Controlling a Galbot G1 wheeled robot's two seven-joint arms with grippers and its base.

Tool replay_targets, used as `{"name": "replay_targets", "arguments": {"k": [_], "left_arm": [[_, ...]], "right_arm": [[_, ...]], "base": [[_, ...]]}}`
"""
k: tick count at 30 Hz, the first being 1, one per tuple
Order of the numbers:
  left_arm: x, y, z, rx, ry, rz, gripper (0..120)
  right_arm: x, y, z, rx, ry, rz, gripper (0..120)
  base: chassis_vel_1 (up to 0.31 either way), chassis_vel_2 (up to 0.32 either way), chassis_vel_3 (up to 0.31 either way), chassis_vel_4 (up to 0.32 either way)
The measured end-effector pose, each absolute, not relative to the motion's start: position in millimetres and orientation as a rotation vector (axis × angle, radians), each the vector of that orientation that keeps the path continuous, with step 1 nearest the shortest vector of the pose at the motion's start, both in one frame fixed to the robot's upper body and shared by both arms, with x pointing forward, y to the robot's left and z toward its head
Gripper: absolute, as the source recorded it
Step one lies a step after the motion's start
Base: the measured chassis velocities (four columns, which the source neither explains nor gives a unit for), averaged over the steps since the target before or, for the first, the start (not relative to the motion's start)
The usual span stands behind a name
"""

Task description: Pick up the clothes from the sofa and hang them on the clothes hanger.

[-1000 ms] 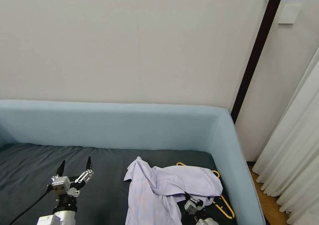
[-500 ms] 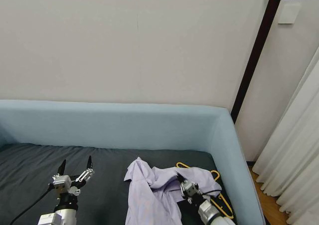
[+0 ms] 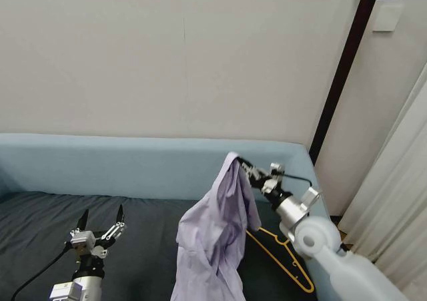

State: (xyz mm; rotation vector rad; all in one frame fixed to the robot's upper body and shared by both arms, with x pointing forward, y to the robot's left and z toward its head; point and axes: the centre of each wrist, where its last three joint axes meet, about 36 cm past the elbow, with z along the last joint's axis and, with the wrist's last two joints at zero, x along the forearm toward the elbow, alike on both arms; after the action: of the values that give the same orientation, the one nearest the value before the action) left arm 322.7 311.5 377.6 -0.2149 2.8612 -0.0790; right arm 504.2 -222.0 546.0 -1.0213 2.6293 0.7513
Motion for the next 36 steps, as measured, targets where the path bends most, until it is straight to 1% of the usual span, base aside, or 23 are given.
{"name": "replay_targets", "arguments": {"k": [4, 6, 9, 11, 16, 20, 23, 27, 28, 29, 32, 33, 35, 36], "left_arm": [[325, 311, 379, -0.216, 2.855, -0.082, 100], [326, 311, 379, -0.217, 2.855, -0.083, 100], [327, 311, 378, -0.219, 2.854, -0.087, 100], [328, 311, 378, -0.218, 2.854, -0.088, 100], [332, 310, 377, -0.216, 2.852, -0.094, 100], [334, 309, 375, -0.212, 2.857, -0.096, 100], [335, 308, 373, -0.205, 2.864, -0.098, 100], [336, 305, 372, -0.170, 2.876, -0.112, 100], [336, 305, 372, -0.170, 2.876, -0.112, 100], [337, 305, 372, -0.161, 2.877, -0.106, 100], [336, 307, 372, -0.148, 2.885, -0.083, 100], [336, 307, 372, -0.148, 2.885, -0.083, 100], [333, 308, 369, -0.143, 2.898, -0.059, 100], [333, 308, 369, -0.143, 2.898, -0.059, 100]], "right_arm": [[513, -220, 600, -1.030, 2.491, 0.787, 0], [515, -220, 613, -1.034, 2.460, 0.784, 0], [519, -219, 653, -1.041, 2.380, 0.746, 0], [520, -220, 663, -1.040, 2.364, 0.730, 0], [518, -226, 718, -0.990, 2.316, 0.640, 0], [509, -232, 736, -0.911, 2.374, 0.569, 0], [502, -232, 734, -0.826, 2.464, 0.497, 0], [494, -220, 665, -0.607, 2.775, 0.319, 0], [494, -220, 665, -0.607, 2.775, 0.319, 0], [488, -210, 629, -0.578, 2.879, 0.281, 0], [474, -179, 548, -0.560, 3.070, 0.209, 0], [474, -179, 548, -0.560, 3.070, 0.209, 0], [468, -160, 496, -0.578, 3.168, 0.159, 0], [468, -160, 496, -0.578, 3.168, 0.159, 0]], "base": [[0.000, 0.000, 0.000, 0.000], [0.000, 0.000, 0.000, 0.000], [0.000, 0.000, 0.000, 0.000], [0.000, 0.000, 0.000, 0.000], [0.000, 0.000, 0.000, 0.000], [0.000, 0.000, 0.000, 0.000], [0.000, 0.000, 0.000, 0.000], [0.000, 0.000, 0.000, 0.000], [0.000, 0.000, 0.000, 0.000], [0.000, 0.000, 0.000, 0.000], [0.000, 0.000, 0.000, 0.000], [0.000, 0.000, 0.000, 0.000], [0.000, 0.000, 0.000, 0.000], [0.000, 0.000, 0.000, 0.000]]}}
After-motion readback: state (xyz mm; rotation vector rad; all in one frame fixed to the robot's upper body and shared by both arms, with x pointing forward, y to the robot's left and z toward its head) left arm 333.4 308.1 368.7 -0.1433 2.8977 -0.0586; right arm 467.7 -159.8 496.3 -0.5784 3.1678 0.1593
